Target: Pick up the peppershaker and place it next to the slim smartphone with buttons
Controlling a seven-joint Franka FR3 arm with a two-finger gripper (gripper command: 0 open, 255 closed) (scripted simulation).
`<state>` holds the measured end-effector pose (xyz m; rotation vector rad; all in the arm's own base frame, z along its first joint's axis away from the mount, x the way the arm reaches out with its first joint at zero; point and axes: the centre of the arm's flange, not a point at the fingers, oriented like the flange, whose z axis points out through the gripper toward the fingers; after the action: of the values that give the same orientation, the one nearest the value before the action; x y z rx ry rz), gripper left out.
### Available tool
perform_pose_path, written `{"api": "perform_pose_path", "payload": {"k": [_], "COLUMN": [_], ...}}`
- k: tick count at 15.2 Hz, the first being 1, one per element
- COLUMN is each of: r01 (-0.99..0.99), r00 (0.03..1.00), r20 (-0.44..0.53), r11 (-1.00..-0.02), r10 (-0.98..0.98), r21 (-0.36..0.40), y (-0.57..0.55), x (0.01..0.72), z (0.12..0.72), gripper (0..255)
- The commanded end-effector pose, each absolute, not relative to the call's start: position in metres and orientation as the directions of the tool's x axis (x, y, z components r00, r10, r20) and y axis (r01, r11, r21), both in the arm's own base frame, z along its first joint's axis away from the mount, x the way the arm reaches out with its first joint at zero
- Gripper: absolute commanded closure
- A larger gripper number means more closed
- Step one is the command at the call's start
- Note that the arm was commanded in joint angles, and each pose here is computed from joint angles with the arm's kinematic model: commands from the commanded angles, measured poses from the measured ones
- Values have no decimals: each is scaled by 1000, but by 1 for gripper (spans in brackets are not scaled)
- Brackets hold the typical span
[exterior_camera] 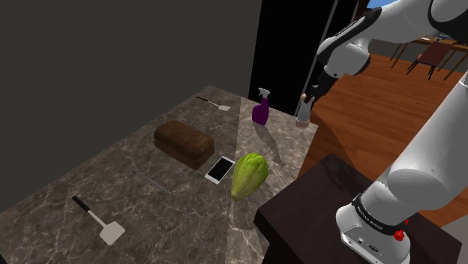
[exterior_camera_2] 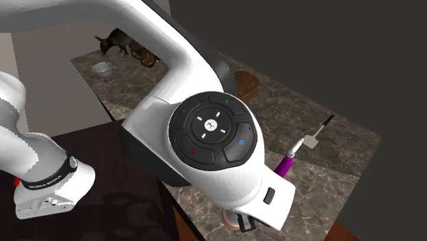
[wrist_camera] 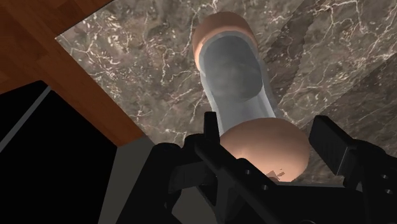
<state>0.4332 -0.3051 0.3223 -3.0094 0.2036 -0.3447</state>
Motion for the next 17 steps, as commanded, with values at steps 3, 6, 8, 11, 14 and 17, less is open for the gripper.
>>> {"api": "perform_pose_path", "payload": {"k": [3, 6, 8, 11, 14, 17], "r01": [-121, -121, -121, -121, -121, -121], "r00": [965, 965, 965, 965, 965, 965], "r20": [217, 217, 217, 217, 217, 217], "r11": [-985, -985, -985, -985, -985, -985], "r10": [-144, -144, -144, -144, -144, -144], "r21": [-120, -120, -120, -120, -120, -120], "y": [-304, -304, -304, -304, -304, -304], "x": [433, 433, 433, 433, 433, 433], "z": [343, 359, 370, 386, 402, 417], "gripper": [255, 255, 255, 255, 255, 255]}}
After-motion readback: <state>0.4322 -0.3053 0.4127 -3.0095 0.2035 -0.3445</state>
